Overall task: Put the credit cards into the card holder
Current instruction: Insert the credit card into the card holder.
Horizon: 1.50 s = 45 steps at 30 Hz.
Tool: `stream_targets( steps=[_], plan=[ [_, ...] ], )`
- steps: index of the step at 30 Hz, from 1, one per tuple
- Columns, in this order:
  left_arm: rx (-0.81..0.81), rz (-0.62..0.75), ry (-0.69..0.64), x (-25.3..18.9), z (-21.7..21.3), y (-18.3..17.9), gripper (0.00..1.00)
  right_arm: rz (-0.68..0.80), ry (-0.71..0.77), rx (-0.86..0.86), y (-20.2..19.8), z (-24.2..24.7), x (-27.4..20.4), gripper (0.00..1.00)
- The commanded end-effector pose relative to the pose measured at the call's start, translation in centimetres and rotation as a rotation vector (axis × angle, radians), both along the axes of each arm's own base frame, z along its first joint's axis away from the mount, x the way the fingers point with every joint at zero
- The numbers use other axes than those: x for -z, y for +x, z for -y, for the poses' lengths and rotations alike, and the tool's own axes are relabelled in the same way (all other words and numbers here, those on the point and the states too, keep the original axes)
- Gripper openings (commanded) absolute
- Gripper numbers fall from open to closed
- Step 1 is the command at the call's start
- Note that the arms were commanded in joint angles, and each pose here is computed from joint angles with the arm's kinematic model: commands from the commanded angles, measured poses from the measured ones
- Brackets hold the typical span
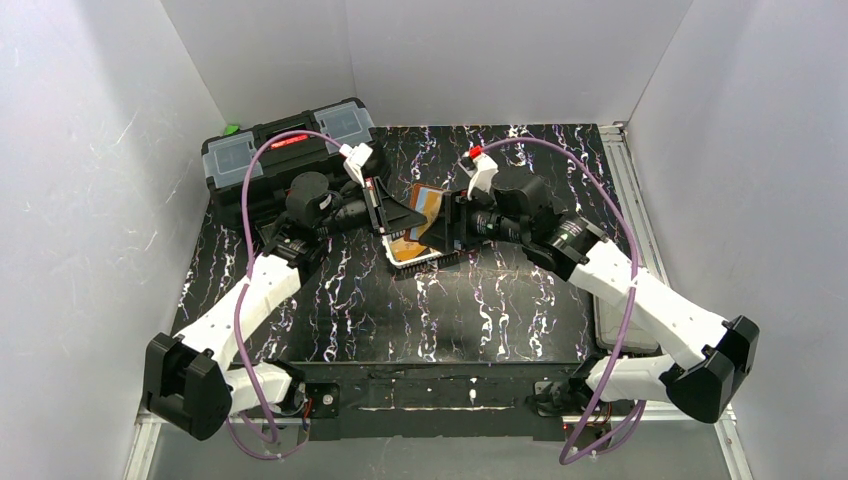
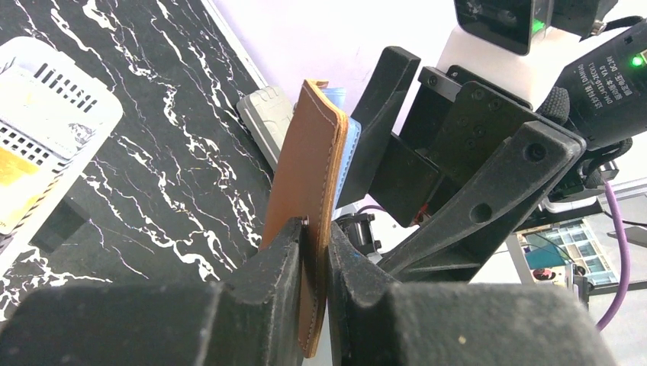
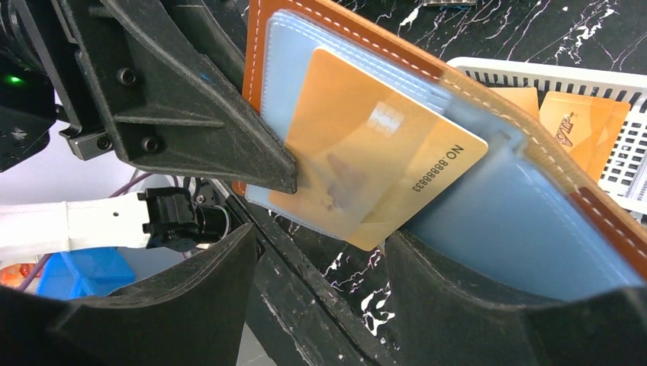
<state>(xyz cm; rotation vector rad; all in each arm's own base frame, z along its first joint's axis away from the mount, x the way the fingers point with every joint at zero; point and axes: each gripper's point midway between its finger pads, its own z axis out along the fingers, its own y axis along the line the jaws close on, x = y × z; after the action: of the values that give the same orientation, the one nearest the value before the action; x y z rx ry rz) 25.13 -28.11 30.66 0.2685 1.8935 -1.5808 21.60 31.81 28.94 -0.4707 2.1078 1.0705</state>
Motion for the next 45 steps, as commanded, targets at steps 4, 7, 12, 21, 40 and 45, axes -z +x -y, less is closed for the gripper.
stream_targets(
  steps=[4, 7, 12, 21, 40, 45],
  plan=[
    [0.08, 0.035, -0.036, -1.4, 0.1, -2.6, 0.16, 0.104, 0.063, -0.055, 0.1, -2.0, -3.7, 0.68],
    [0.08, 0.028, -0.024, -0.6, 0.0, -2.6, 0.19, 0.111, 0.08, -0.074, -0.1, -2.3, -4.3, 0.68],
    [0.085, 0.031, 0.001, 0.7, 0.0, -2.7, 0.22, 0.131, 0.12, -0.107, -0.7, -2.8, -5.3, 0.67],
    [0.077, 0.024, 0.045, 3.2, -0.3, -2.6, 0.19, 0.112, 0.171, -0.179, -1.9, -3.5, -5.0, 0.67],
    [0.081, -0.036, 0.114, 8.8, -1.3, -2.6, 0.06, -0.1, -0.015, 0.107, 0.5, 5.4, 5.7, 0.75],
    [0.096, -0.017, 0.096, 8.4, -1.2, -2.6, 0.06, -0.144, -0.023, 0.092, 0.6, 4.8, 7.6, 0.74]
  ],
)
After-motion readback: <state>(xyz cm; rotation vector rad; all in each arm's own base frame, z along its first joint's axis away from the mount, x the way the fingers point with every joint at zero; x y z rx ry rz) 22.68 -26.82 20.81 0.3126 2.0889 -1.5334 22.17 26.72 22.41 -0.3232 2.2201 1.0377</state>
